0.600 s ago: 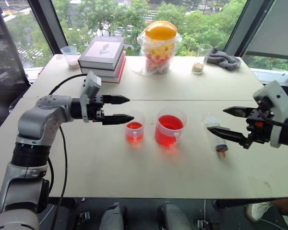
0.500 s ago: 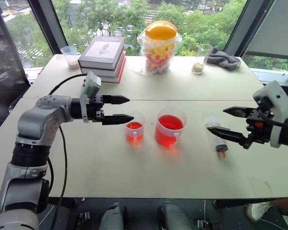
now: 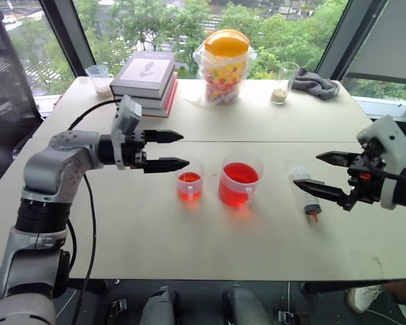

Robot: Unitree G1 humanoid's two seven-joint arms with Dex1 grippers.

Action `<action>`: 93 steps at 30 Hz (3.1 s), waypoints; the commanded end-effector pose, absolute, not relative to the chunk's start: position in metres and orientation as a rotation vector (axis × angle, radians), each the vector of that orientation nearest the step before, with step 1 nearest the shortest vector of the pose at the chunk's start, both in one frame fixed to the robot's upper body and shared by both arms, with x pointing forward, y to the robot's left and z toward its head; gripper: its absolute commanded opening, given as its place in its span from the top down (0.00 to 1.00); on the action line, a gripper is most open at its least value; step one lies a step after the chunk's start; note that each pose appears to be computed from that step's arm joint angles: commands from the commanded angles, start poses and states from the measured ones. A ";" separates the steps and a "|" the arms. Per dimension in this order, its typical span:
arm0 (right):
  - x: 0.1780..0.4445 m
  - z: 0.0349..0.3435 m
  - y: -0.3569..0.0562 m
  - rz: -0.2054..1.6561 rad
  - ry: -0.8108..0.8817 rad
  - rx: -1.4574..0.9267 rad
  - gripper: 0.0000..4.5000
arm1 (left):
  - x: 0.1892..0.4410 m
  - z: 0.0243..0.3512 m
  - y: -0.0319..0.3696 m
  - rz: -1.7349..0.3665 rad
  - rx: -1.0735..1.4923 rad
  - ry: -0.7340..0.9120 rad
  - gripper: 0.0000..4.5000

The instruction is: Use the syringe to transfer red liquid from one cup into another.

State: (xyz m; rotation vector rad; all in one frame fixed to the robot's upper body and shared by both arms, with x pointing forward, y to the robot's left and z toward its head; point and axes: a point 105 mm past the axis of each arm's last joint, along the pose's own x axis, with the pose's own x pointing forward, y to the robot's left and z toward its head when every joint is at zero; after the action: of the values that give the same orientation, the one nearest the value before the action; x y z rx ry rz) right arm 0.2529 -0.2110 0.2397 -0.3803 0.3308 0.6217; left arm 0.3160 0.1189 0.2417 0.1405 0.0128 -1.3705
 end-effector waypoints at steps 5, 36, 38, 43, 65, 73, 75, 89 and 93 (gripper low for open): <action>0.258 0.253 -0.217 0.586 0.290 -0.372 0.01 | 0.312 0.253 0.119 -1.381 0.166 -0.044 0.03; 0.365 0.155 -0.281 0.165 1.039 -0.055 0.01 | 0.311 0.238 0.109 -1.363 0.143 -0.071 0.03; 0.369 0.149 -0.281 0.167 1.054 -0.074 0.01 | 0.310 0.237 0.110 -1.355 0.142 -0.073 0.03; 0.378 0.137 -0.274 0.188 1.083 -0.125 0.01 | 0.309 0.234 0.109 -1.342 0.141 -0.073 0.03; 0.394 0.316 -0.196 0.492 0.180 -0.076 0.69 | 0.320 0.245 0.102 -1.366 0.158 -0.097 0.03; 0.332 0.364 -0.140 0.721 -0.321 0.046 0.69 | 0.327 0.256 0.094 -1.420 0.181 -0.112 0.03; 0.321 0.352 -0.131 0.760 -0.351 0.065 0.69 | 0.328 0.258 0.093 -1.431 0.187 -0.115 0.03; 0.316 0.235 -0.097 0.694 -0.347 0.013 0.69 | 0.324 0.284 0.068 -1.546 0.152 -0.186 0.03; 0.319 0.228 -0.098 0.676 -0.349 0.003 0.69 | 0.324 0.288 0.053 -1.593 0.151 -0.203 0.03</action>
State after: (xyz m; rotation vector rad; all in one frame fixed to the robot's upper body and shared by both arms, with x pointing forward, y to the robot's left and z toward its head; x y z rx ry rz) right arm 0.3223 -0.0975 0.2194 0.0176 -0.2932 0.6820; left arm 0.3270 0.0587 0.2753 0.1269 -0.1606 -1.5670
